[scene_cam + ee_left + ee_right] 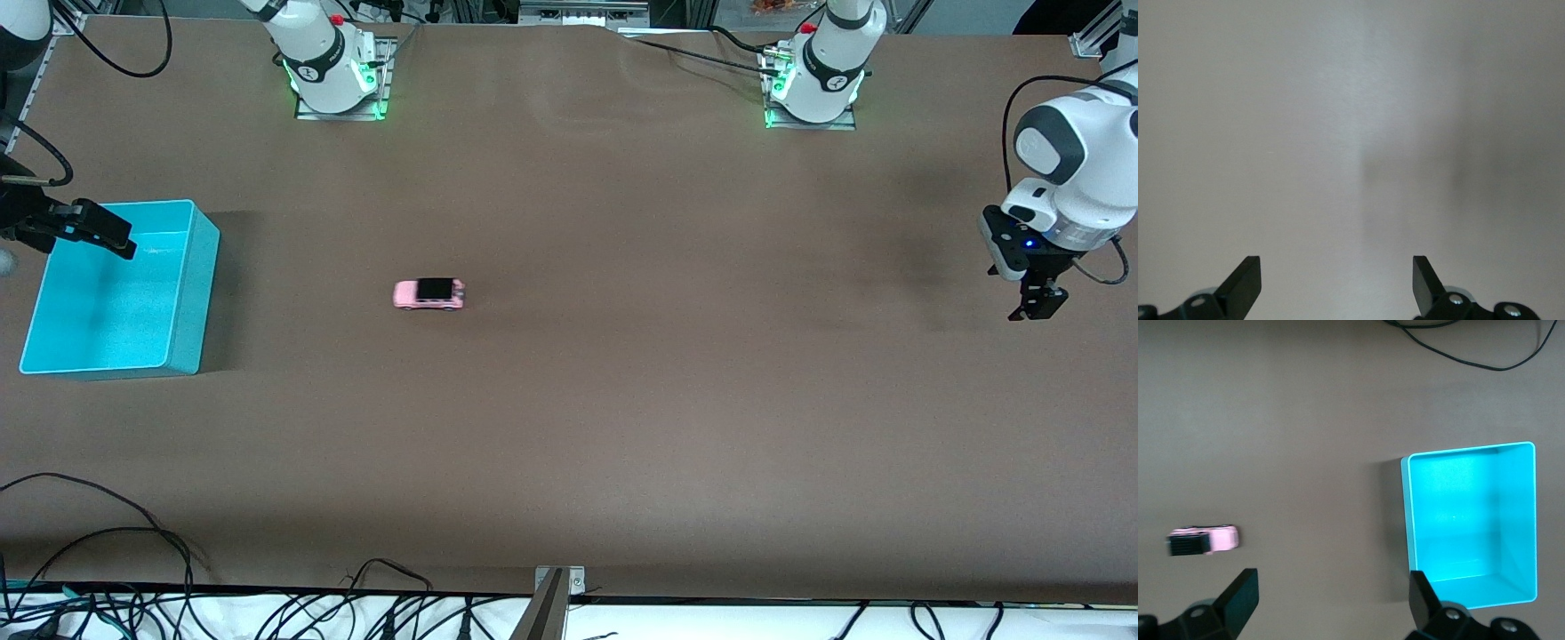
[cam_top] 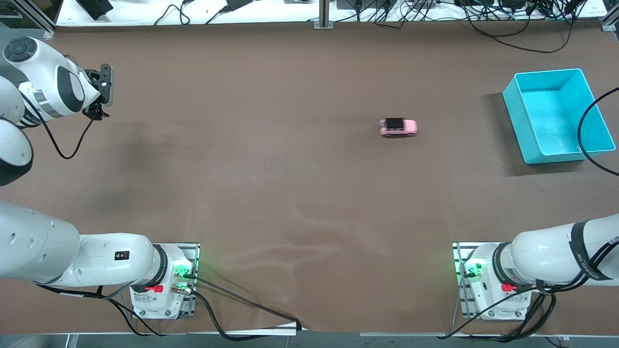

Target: Wind and store pink jeep toy

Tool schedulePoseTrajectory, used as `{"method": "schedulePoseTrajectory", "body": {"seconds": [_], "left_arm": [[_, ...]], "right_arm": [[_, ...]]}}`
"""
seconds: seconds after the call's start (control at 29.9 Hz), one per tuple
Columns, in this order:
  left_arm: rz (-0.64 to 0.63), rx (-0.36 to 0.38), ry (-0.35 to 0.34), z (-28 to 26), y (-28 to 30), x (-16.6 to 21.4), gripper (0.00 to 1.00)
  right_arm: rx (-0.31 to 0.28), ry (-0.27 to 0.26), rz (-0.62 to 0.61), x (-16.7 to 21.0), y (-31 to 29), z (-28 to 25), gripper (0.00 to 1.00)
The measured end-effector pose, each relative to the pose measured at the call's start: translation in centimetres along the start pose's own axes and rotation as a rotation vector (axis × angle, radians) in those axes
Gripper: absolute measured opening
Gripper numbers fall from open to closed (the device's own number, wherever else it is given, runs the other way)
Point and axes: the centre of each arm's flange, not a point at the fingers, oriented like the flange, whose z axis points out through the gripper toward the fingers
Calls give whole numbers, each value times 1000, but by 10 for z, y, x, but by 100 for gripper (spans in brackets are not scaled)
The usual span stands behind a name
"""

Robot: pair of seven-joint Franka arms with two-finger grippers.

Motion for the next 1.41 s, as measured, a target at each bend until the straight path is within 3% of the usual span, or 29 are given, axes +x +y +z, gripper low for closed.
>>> {"method": "schedulePoseTrajectory", "body": {"seconds": [0.4,0.67,1.04,1.41], "left_arm": [[-5,67,12,-51,-16,2,100],[-145,-7,37,-86,-40,-7,100],[-381,-41,45,-115,-54,-8,100],[-584,-145,49,-166,-78,25,100]], "right_arm": [[0,0,0,0,0,0,100],[0,0,0,0,0,0,100],[0,1,-16,0,-10,-1,100],[0,-6,-20,0,-13,1,100]]}}
